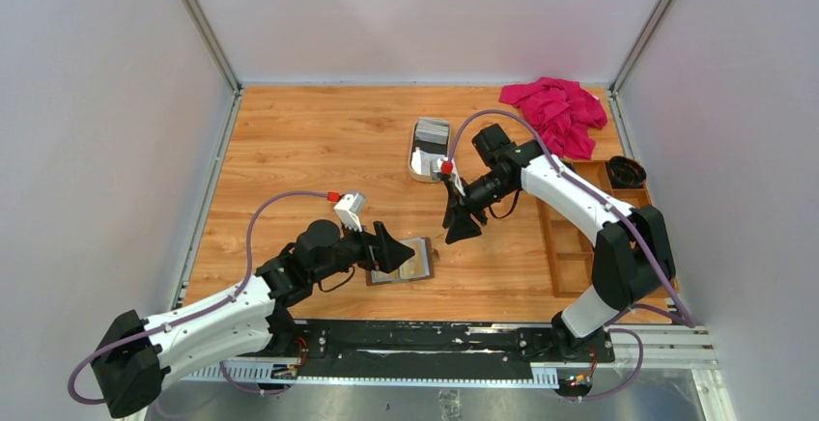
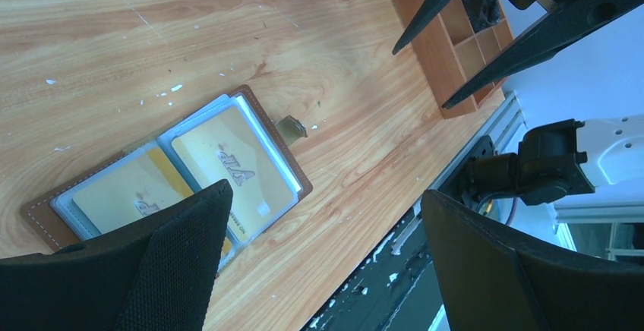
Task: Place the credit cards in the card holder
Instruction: Turn over the card slot in the card holder.
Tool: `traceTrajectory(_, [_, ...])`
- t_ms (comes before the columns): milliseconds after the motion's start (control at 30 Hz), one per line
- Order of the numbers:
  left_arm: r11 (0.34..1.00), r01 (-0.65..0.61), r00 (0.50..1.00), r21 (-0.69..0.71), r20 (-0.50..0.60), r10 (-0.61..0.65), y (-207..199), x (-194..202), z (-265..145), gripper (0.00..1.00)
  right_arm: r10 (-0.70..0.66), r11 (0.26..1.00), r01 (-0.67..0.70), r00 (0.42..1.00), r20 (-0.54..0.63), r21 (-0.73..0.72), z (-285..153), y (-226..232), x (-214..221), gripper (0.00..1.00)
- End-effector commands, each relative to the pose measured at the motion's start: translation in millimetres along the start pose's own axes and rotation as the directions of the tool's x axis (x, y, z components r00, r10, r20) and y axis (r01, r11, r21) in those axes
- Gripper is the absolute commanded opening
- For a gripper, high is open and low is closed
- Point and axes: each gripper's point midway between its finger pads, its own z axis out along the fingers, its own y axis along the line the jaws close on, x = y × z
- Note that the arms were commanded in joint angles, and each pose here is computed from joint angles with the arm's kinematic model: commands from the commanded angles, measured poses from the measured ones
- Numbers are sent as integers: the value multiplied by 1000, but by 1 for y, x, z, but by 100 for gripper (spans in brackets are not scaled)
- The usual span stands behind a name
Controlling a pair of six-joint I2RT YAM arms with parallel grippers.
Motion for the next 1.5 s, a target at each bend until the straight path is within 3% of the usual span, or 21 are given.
traceTrajectory(0, [1000, 3, 1000, 15, 3, -3, -2, -1, 1, 99, -3, 1000, 3, 1000, 18, -9, -5, 8, 0, 51])
traceTrajectory(1100, [1000, 14, 1000, 18, -9, -14, -1, 3, 4, 98, 11, 1000, -10, 1000, 20, -3, -7, 6, 3, 51])
traceTrajectory(1300, [1000, 18, 1000, 4, -26, -18, 1, 5, 13, 96, 173, 985, -173, 984, 43, 6, 5, -10, 6, 50])
traceTrajectory(1467, [998, -4, 999, -70, -41, 1, 17, 9, 25, 85, 341, 940, -342, 935, 97, 1, 17, -23, 5, 48])
